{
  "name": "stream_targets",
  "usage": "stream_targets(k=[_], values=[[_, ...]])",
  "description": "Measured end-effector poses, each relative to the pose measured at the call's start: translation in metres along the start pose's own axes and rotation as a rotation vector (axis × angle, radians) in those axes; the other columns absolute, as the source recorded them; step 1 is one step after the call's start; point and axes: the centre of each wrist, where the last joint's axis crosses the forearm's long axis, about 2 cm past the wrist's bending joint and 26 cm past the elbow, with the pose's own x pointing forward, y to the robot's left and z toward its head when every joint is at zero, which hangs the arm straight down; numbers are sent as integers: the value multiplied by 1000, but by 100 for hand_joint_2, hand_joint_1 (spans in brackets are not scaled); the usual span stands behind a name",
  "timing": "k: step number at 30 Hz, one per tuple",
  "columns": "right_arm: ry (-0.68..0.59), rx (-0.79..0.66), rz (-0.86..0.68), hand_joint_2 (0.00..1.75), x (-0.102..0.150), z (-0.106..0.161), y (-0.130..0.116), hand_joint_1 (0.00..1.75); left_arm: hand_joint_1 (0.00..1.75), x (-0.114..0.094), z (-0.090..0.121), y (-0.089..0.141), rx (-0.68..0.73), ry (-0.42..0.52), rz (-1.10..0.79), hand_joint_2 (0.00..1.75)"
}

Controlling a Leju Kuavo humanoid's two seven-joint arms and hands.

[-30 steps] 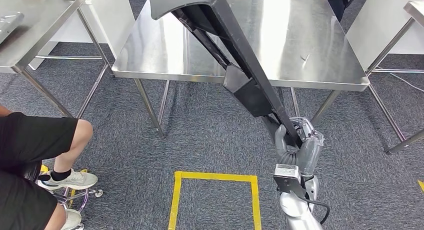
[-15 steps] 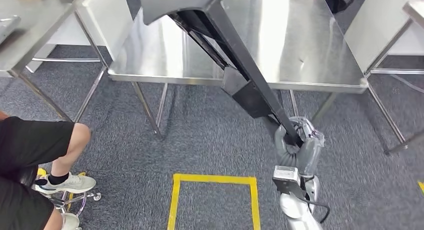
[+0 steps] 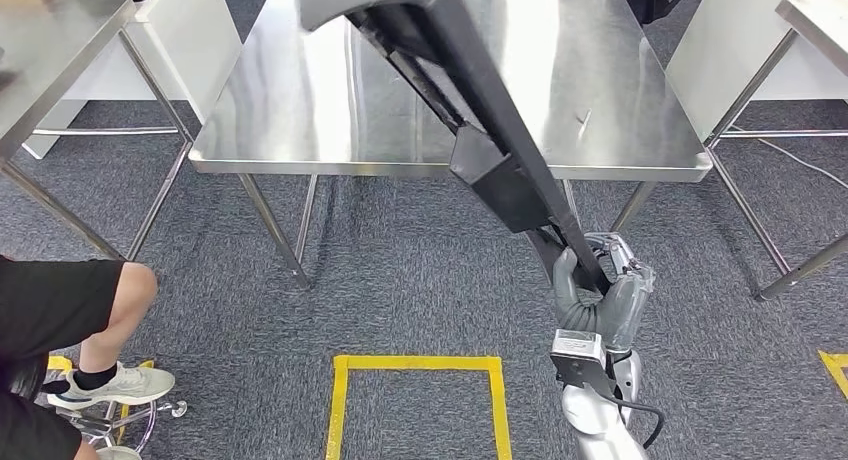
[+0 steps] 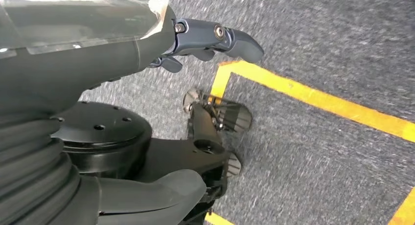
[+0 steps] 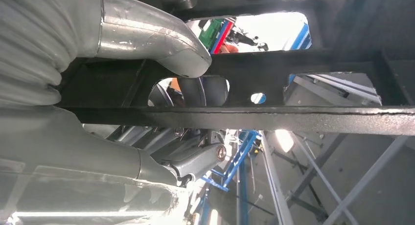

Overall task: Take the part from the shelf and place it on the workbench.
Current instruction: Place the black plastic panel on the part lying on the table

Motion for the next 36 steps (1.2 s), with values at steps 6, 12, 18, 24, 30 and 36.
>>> stream_targets(k=[6,12,18,24,30,36], values=[[-5,0,1,175,0,-1,0,175,0,0,0,-1,-7,-2,-2,175],[-6,-1,1,175,0,-1,0,175,0,0,1,-2,-9,-2,-2,175],[-7,-1,1,175,0,-1,0,175,0,0,1,-2,-9,-2,-2,175],[-7,0,1,175,0,-1,0,175,0,-1,1,-2,-1,-3,-5,175],[-4,2,1,175,-1,0,-1,175,0,-1,1,-2,5,-7,-9,175],[-3,3,1,175,-1,0,-1,175,0,-1,1,-2,5,-7,-9,175]])
